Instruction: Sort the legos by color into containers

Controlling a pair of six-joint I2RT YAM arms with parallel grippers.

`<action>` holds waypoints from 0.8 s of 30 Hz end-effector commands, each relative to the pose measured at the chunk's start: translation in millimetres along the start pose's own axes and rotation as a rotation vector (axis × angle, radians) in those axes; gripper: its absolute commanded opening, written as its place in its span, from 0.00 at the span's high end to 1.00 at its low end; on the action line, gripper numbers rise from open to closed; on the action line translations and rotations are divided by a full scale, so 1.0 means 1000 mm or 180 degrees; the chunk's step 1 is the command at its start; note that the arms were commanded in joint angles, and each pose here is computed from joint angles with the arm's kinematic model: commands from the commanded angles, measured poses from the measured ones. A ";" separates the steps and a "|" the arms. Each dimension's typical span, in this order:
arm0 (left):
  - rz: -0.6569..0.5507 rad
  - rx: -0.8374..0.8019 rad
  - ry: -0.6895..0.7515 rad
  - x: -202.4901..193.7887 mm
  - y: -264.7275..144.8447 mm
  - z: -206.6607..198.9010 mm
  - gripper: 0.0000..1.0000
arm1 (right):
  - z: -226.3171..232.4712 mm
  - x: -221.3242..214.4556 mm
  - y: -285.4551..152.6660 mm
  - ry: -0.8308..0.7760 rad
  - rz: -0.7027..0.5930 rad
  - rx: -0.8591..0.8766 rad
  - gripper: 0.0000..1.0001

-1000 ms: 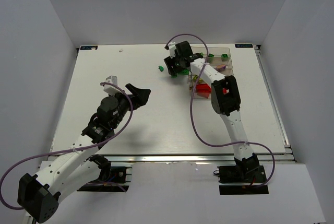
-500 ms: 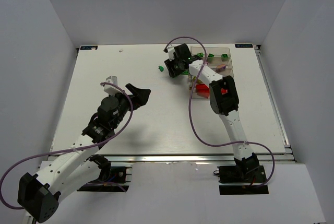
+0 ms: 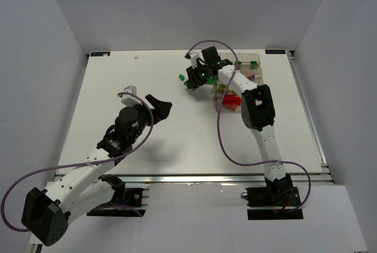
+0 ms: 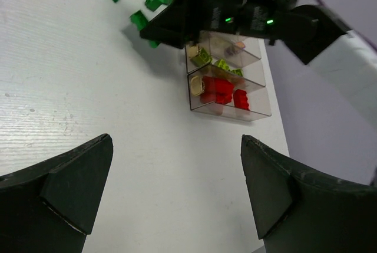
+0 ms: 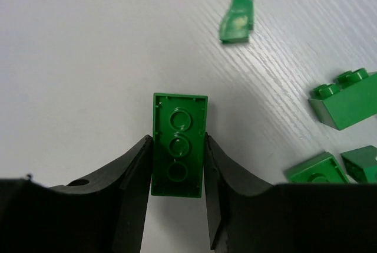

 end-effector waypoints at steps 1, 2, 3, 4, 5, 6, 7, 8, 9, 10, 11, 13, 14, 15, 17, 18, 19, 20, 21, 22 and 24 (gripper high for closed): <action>0.0032 0.0016 -0.0004 0.000 0.004 -0.001 0.02 | 0.021 0.067 -0.083 -0.0177 -0.0685 0.0477 1.00; 0.0036 0.0013 -0.0004 0.000 0.006 -0.001 0.02 | 0.021 0.073 -0.097 -0.0094 -0.0778 0.0468 1.00; 0.0046 0.0015 -0.0007 -0.001 0.006 -0.001 0.02 | 0.017 0.079 -0.105 -0.0090 -0.0883 0.0456 1.00; 0.0050 0.0018 -0.0011 -0.002 0.007 0.000 0.02 | 0.007 0.084 -0.120 -0.0009 -0.0975 0.0385 1.00; 0.0049 0.0012 -0.0012 -0.002 0.007 -0.001 0.02 | 0.001 0.087 -0.127 -0.0013 -0.1027 0.0344 1.00; 0.0052 0.0008 -0.0012 -0.002 0.007 -0.001 0.02 | -0.006 0.089 -0.133 0.0061 -0.1067 0.0248 1.00; 0.0056 0.0011 -0.0016 -0.003 0.008 0.000 0.02 | -0.020 0.090 -0.142 0.0098 -0.1135 0.0109 1.00; 0.0062 0.0004 -0.0021 -0.004 0.008 0.000 0.02 | -0.028 0.092 -0.149 0.0106 -0.1180 -0.0010 1.00; 0.0066 0.0007 -0.0025 -0.004 0.008 0.000 0.02 | -0.040 0.090 -0.153 0.0142 -0.1204 -0.0222 1.00; 0.0073 0.0007 -0.0029 -0.005 0.008 0.001 0.02 | -0.057 0.090 -0.160 0.0166 -0.1270 -0.0376 1.00; 0.0073 0.0000 -0.0040 -0.006 0.008 0.001 0.02 | -0.070 0.086 -0.162 0.0214 -0.1282 -0.0481 1.00; 0.0111 0.0021 -0.0046 -0.009 0.010 0.002 0.02 | -0.099 0.085 -0.174 0.0224 -0.1362 -0.0693 1.00; 0.0132 0.0020 -0.0049 -0.010 0.011 0.002 0.02 | -0.113 0.081 -0.172 0.0231 -0.1364 -0.0767 1.00; 0.0162 0.0022 -0.0049 -0.011 0.013 0.002 0.02 | -0.121 0.083 -0.177 0.0205 -0.1404 -0.0857 1.00; 0.0183 0.0028 -0.0056 -0.012 0.014 0.002 0.02 | -0.145 0.071 -0.178 0.0168 -0.1352 -0.0995 1.00; 0.0197 0.0020 -0.0060 -0.013 0.014 0.001 0.02 | -0.151 0.068 -0.179 0.0160 -0.1342 -0.1039 1.00; 0.0215 0.0036 -0.0061 -0.014 0.015 0.002 0.02 | -0.162 0.059 -0.177 0.0182 -0.1297 -0.1074 1.00; 0.0218 0.0033 -0.0066 -0.014 0.015 0.002 0.02 | -0.169 0.055 -0.178 0.0162 -0.1274 -0.1124 1.00; 0.0221 0.0029 -0.0066 -0.014 0.016 0.002 0.02 | -0.173 0.051 -0.178 0.0179 -0.1254 -0.1146 1.00; 0.0232 0.0039 -0.0063 -0.015 0.016 0.003 0.02 | -0.179 0.044 -0.175 0.0189 -0.1211 -0.1170 0.98; 0.0239 0.0039 -0.0067 -0.016 0.017 0.002 0.02 | -0.186 0.039 -0.173 0.0152 -0.1178 -0.1233 0.94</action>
Point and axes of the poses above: each gripper's point midway between its finger pads, its own y axis out along the fingers, its own z axis along the line the jaws close on, x = y × z, the point moved 7 cm from there along -y, back along the fingers, and after that the axes turned 5 degrees about y, right-handed, at the moved point
